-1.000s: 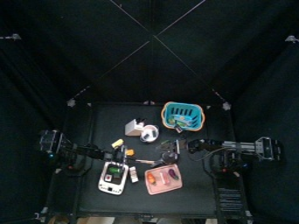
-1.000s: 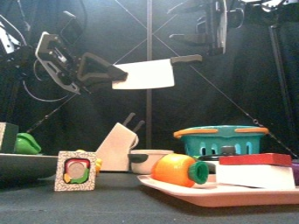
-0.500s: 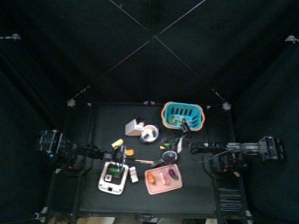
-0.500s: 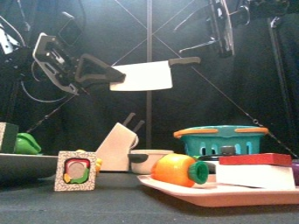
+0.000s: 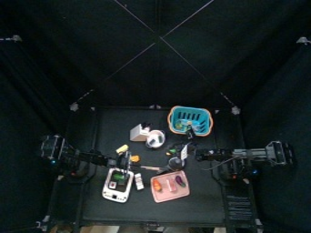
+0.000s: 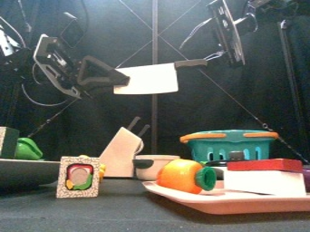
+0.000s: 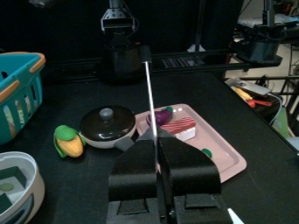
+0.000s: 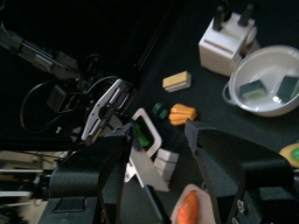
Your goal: Regrasp cleaver
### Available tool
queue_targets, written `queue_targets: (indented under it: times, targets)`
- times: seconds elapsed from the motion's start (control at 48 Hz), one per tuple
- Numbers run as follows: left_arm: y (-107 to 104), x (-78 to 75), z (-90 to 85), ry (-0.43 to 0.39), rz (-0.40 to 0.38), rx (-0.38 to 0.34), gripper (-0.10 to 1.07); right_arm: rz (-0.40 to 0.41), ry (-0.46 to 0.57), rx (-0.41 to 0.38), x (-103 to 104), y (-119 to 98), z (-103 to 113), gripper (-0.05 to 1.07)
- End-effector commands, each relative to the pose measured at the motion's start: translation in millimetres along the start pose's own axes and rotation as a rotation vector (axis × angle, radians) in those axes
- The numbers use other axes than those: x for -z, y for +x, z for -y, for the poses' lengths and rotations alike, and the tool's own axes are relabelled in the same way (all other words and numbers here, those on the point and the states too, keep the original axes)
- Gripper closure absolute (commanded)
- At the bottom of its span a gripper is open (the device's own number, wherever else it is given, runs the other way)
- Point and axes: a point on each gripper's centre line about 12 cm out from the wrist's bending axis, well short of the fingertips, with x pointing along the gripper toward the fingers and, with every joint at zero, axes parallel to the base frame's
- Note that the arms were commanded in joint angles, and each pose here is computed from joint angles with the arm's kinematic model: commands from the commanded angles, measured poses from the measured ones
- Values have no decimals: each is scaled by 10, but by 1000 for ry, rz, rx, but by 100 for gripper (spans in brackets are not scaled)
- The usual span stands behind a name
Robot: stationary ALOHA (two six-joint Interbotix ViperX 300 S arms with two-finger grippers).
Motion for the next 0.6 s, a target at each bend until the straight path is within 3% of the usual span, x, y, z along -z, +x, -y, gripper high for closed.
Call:
queue_targets:
  times: [0.0,0.146,0.292,0.438,0.583]
  targets:
    - [14,-77,-14,4,32,-4,74,-28,39,8,-32,-42,-65,17]
    - [13,-77,-23,4,32,-7,74,-112,-1,73,-28,-104,-115,17]
    - [10,-70,-23,4,29,-7,74,-195,-123,142,-170,-214,-237,17]
    - [13,-77,-23,4,32,-7,74,-243,-265,47,-195,-268,-391,17]
    - [13,-77,-28,4,32,-9,74,-295,-318,-17,-28,-224,-352,17]
